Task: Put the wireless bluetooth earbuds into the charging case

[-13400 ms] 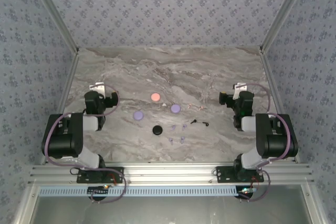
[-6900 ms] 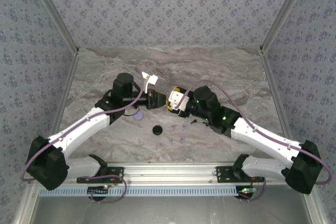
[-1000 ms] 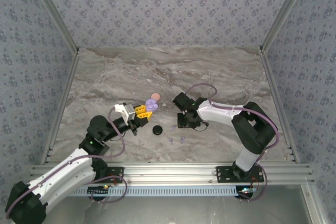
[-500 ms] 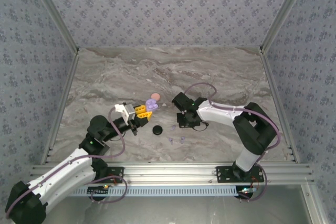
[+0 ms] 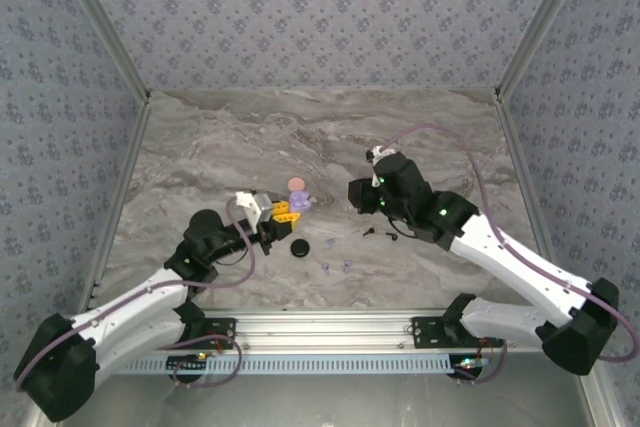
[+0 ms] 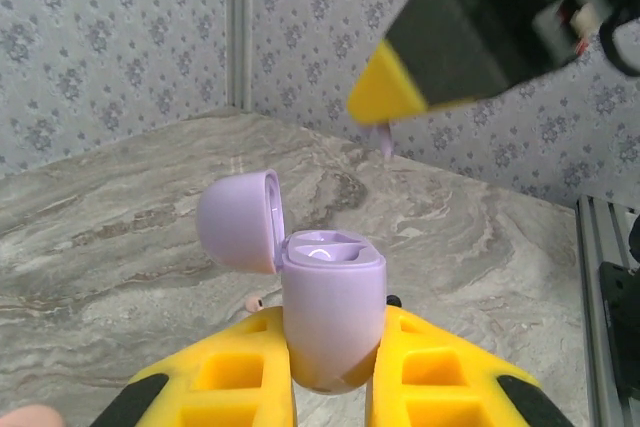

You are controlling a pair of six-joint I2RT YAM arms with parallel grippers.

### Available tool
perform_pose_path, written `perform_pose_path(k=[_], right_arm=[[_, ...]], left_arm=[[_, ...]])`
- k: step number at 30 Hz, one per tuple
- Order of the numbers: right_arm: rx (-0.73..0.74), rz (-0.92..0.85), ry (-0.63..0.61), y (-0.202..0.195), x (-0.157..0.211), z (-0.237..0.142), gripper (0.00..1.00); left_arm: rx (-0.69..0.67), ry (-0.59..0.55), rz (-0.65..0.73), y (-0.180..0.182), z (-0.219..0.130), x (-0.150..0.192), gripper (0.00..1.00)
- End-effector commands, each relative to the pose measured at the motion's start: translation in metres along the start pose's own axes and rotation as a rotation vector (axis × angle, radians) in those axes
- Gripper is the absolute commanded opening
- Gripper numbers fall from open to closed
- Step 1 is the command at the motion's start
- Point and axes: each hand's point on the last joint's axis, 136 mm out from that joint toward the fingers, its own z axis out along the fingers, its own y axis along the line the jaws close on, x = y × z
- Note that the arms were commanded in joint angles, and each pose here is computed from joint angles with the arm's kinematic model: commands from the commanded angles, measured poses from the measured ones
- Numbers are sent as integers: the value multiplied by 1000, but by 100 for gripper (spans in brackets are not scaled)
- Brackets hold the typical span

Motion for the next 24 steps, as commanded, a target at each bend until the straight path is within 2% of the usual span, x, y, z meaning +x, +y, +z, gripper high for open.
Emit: perform_pose_path(k=[1, 6, 24], right_arm=[[-76, -63, -85, 24, -24, -16, 23], [-115, -114, -124, 45, -32, -20, 23], [-173, -142, -79, 79, -22, 5, 24]], left_arm=[[63, -87, 38, -12, 9, -36, 0], [93, -75, 39, -16, 19, -37, 0], [94, -69, 46, -16, 21, -37, 0]])
